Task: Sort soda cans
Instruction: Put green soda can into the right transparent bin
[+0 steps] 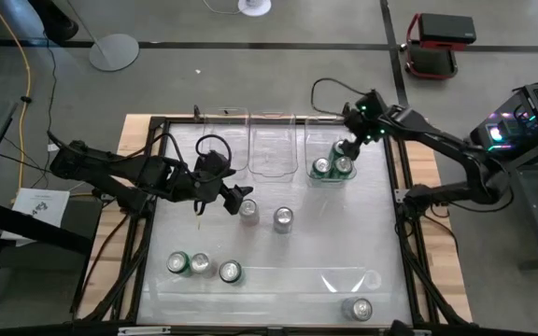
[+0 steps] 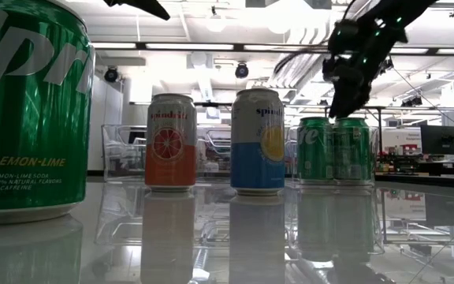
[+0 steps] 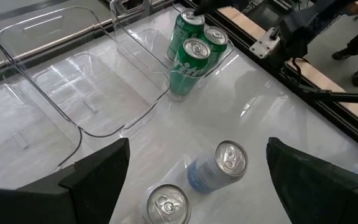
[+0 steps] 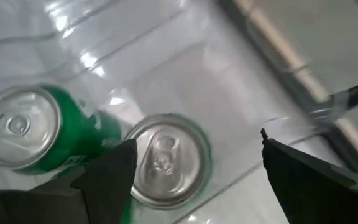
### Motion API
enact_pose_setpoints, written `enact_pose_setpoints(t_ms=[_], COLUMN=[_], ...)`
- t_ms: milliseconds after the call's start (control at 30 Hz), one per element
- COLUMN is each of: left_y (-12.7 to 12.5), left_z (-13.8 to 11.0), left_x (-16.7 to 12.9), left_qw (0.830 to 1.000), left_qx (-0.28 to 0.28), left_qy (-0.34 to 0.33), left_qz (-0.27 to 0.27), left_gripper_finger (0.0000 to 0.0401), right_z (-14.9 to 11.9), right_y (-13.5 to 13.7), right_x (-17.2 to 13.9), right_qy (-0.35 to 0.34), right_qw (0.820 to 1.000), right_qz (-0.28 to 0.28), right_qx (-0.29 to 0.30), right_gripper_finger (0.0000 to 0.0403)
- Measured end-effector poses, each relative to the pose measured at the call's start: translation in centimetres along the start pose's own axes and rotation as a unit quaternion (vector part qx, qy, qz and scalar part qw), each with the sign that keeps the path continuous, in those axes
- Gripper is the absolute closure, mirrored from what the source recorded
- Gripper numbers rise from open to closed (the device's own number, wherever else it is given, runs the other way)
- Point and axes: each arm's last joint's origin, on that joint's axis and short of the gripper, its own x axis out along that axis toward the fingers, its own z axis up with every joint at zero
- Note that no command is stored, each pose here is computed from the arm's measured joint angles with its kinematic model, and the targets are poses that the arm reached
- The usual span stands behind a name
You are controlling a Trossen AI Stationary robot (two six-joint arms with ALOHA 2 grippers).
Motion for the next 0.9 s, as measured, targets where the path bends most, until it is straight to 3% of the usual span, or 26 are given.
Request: enact_pose_setpoints(t_ms=[167, 400, 600, 700, 800, 900], left_y=[0.0, 0.2, 0.3, 0.2, -0.2, -1.0], left_z=[0.0, 0.1, 0.3, 0.2, -0.7, -2.8], left_x=[0.0, 0.1, 0.3, 0.4, 0.3, 0.0], left_qw=[1.000, 1.000, 1.000, 0.996, 0.977, 0.935], left_qx=[0.001, 0.020, 0.023, 0.070, 0.160, 0.247], left_qy=[0.000, -0.001, 0.009, 0.044, 0.105, 0.196], left_qz=[0.001, 0.006, -0.001, -0.041, -0.097, -0.161], left_gripper_finger=[0.0048, 0.0048, 0.0048, 0.0048, 0.0048, 0.0048], right_z=[-0.2, -1.7, -4.5, -5.2, -5.3, -5.0], right_y=[0.9, 5.1, 8.0, 8.9, 9.6, 10.4], right_x=[-4.0, -10.6, -14.0, -14.5, -14.4, -14.1], right_qy=[-0.087, -0.224, -0.246, -0.245, -0.247, -0.248], right_qw=[0.995, 0.963, 0.948, 0.950, 0.952, 0.953], right_qz=[-0.001, 0.130, 0.179, 0.166, 0.151, 0.144], right_qx=[0.043, 0.071, 0.091, 0.101, 0.099, 0.093], right_gripper_finger=[0.0073, 0.0073, 0.0073, 0.0073, 0.0073, 0.0073])
